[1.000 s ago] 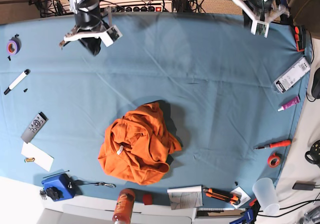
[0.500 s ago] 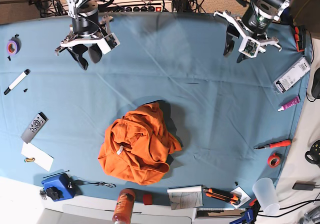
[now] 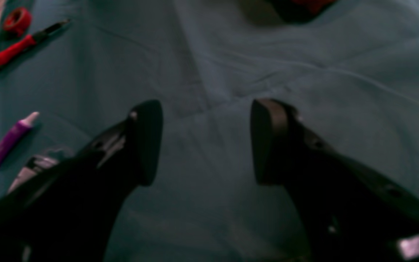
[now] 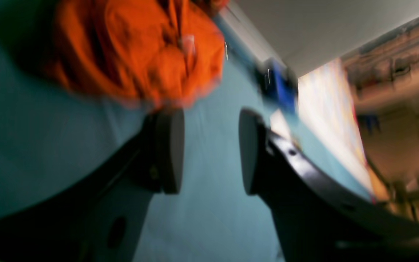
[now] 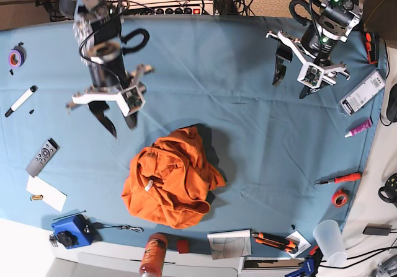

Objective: Layout the t-shirt on the table in an organized manner, then fold the t-shirt properly
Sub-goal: 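Lower the right gripper onto the crumpled orange t-shirt and grasp it, then lift the orange t-shirt with the right gripper and swing it toward the left gripper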

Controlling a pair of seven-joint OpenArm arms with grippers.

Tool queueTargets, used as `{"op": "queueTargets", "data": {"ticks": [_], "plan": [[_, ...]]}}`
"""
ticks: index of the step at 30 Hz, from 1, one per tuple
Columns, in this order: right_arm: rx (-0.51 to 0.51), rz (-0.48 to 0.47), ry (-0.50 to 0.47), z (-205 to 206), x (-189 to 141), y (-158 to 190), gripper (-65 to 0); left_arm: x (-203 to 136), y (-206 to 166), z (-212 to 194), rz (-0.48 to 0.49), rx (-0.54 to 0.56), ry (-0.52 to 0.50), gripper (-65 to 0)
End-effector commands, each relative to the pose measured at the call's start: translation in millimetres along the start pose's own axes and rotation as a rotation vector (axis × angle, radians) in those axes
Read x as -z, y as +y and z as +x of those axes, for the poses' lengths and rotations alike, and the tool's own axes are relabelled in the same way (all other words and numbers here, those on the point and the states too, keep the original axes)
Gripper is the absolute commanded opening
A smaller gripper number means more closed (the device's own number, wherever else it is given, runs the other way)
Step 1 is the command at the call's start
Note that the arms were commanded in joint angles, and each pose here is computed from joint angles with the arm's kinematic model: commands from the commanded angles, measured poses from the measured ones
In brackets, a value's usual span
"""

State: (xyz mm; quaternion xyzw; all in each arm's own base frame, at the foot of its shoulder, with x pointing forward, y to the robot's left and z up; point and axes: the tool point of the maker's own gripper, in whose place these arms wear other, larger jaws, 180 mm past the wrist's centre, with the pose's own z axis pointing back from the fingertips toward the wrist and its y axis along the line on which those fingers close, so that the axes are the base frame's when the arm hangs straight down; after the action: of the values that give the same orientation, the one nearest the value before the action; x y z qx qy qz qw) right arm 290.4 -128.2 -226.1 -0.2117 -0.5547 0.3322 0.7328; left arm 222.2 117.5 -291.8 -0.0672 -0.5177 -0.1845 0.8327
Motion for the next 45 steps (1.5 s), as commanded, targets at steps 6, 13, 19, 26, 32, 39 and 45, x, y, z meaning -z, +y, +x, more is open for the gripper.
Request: {"op": "queueTargets", "data": {"ticks": [6, 13, 19, 26, 32, 39, 45], "plan": [[0.003, 0.071, 0.015, -6, 65, 10, -40.0, -2, 0, 10, -0.003, 0.002, -0.041, -27.0], [0.098, 0.230, 0.055, 4, 128, 31, -40.0, -2, 0, 10, -0.002, -0.001, -0.042, -27.0], [0.151, 0.328, 0.100, 5, 152, 56, -40.1, -2, 0, 10, -0.002, -0.001, -0.042, -27.0], [0.165, 0.407, 0.186, -14, 170, 85, -40.1, -2, -1, 11, -0.003, -0.013, -0.047, -27.0], [0.195, 0.355, 0.177, -6, 170, 74, -45.7, -2, -1, 11, -0.005, -0.017, -0.049, -27.0], [0.236, 0.211, 0.075, 44, 153, 29, -65.0, -2, -1, 12, -0.005, -0.017, -0.050, -27.0], [0.262, 0.205, -0.032, 82, 134, 15, -65.0, -2, -1, 11, -0.005, -0.017, -0.049, -27.0]]}}
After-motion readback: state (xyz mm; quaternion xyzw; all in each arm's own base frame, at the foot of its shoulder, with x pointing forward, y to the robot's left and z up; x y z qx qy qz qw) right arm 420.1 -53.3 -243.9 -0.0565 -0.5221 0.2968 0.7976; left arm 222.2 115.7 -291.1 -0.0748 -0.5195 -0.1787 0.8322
